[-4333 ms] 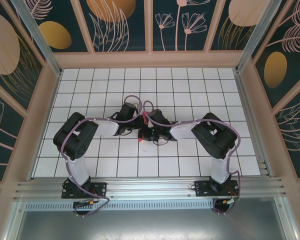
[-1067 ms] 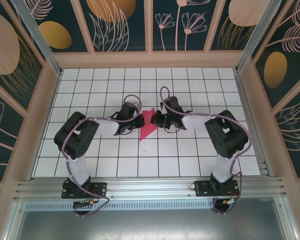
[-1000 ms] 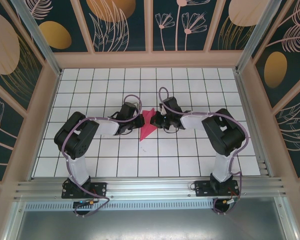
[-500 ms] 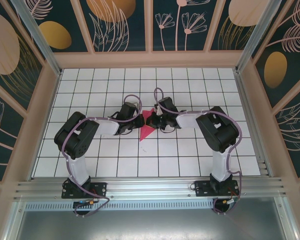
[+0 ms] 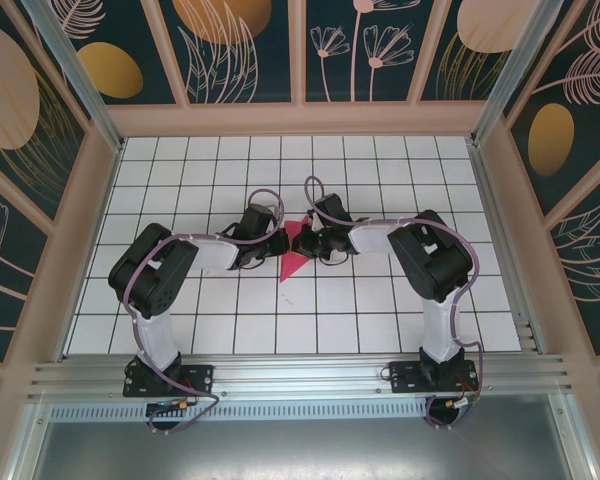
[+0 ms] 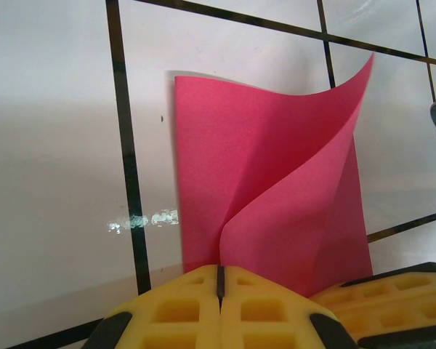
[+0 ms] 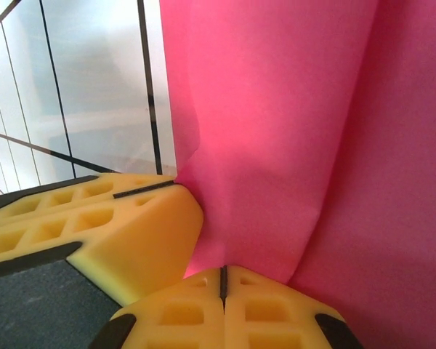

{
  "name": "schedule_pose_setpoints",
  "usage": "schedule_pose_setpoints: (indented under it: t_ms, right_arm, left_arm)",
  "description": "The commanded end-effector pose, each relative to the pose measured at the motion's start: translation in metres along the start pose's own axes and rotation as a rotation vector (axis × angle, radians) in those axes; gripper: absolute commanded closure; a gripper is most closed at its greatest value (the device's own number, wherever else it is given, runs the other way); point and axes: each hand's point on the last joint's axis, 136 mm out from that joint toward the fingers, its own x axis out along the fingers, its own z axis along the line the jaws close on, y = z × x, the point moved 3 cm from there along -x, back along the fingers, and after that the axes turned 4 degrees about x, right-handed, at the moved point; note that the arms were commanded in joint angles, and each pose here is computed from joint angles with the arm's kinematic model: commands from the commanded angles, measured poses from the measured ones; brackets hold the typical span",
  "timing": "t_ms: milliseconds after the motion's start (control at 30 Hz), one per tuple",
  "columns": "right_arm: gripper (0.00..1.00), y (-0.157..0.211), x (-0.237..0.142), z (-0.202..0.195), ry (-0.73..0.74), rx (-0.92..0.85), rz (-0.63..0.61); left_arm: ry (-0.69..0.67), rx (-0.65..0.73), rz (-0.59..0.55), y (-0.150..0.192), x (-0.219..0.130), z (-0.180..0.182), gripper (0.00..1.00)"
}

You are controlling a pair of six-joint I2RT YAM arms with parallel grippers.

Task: Fold a paper plane with a square sheet of paper (pick it up from the middle)
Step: Fourth fold the wing at the center of the table.

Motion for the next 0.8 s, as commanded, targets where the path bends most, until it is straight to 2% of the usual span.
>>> schedule_pose_setpoints:
  t_ms: [0, 133, 433, 700, 767]
  right_arm:
    - [0.96, -0.023, -0.019, 0.025, -0.049, -0.063, -0.068]
    - [0.96, -0.032, -0.013, 0.009, -0.027, -0.039, -0.071]
    - [0.97, -0.025, 0.009, -0.035, 0.075, 0.048, -0.029]
    - [0.96, -0.051, -0.024, 0.025, -0.051, -0.05, -0.084]
    - [0.96, -0.055, -0.024, 0.028, -0.053, -0.058, -0.09]
  left_arm:
    - [-0.107, -0.008, 0.147, 0.041, 0.008, 0.028, 1.0]
    - [-0.11, -0.008, 0.149, 0.041, 0.009, 0.029, 1.0]
    - [-0.119, -0.005, 0.157, 0.043, 0.009, 0.031, 1.0]
    - [-0.127, -0.001, 0.16, 0.044, 0.008, 0.032, 1.0]
    - [-0.127, 0.0, 0.158, 0.044, 0.008, 0.032, 1.0]
